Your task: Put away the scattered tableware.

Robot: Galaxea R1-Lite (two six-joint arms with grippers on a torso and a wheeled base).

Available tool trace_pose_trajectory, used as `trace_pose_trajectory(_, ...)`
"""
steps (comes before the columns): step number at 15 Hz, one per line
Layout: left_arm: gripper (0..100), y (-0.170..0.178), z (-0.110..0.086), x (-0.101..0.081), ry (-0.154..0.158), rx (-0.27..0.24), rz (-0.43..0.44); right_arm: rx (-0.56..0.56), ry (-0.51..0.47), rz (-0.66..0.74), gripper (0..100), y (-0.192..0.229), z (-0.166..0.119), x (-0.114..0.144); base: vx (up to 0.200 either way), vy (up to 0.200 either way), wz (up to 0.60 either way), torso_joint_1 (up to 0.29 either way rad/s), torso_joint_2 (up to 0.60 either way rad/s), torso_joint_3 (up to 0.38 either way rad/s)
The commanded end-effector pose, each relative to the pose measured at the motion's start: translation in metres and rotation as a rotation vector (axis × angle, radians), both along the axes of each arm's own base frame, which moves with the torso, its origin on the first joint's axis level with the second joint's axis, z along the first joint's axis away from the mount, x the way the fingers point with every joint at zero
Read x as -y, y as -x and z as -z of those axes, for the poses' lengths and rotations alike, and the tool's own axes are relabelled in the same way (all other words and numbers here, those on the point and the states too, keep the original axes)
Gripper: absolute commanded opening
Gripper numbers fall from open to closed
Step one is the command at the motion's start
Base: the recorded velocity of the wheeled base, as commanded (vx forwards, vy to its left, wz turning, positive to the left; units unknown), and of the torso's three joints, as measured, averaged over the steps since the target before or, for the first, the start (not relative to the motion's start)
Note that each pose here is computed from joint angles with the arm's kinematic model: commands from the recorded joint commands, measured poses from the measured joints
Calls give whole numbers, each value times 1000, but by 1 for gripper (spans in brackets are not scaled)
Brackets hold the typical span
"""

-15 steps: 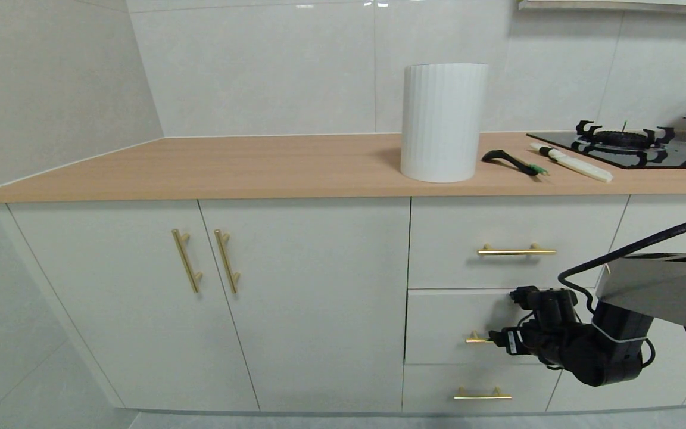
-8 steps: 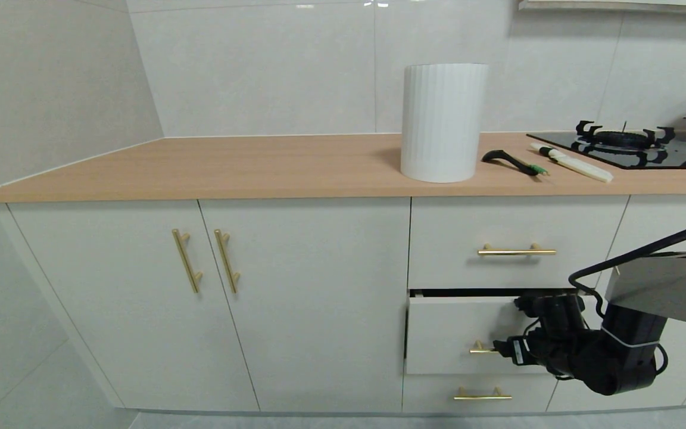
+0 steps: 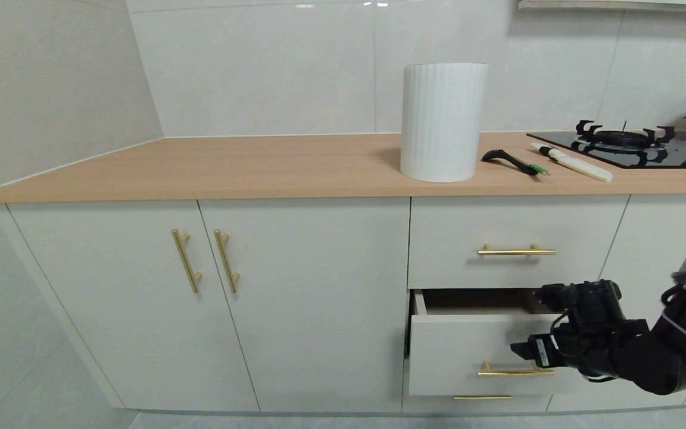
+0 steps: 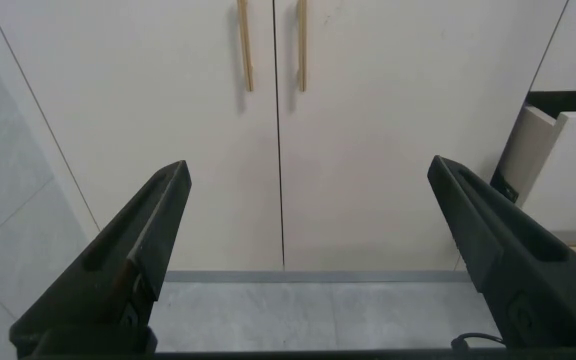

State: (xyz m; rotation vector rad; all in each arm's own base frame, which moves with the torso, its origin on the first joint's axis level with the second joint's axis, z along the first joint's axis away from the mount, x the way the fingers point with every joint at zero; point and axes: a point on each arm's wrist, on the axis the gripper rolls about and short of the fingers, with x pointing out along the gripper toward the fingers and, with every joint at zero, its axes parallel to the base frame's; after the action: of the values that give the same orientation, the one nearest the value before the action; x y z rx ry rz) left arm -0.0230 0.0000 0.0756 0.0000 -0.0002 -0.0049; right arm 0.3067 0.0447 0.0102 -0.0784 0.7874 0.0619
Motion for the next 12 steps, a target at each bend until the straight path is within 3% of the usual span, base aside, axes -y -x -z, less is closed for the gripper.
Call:
trace_pose_trajectory(1,100,0,0,0,0,-2,0,153,-29,-18,100,8,-64,-4,0,0,0,0,0,0)
trace_pose_trajectory(3,100,0,0,0,0,-2,0,201,-48,-27,100,6,-81,-10,0,0,0,0,0,0)
trace_pose_trajectory(5,100,0,0,0,0,-2,0,213,-74,-22,100,-2,-80,-19,0,0,0,0,0,0)
trace_pose_trajectory(12,100,0,0,0,0,-2,0,167,-48,18,100,-34,-15,-25,0,0,0,0,0,0)
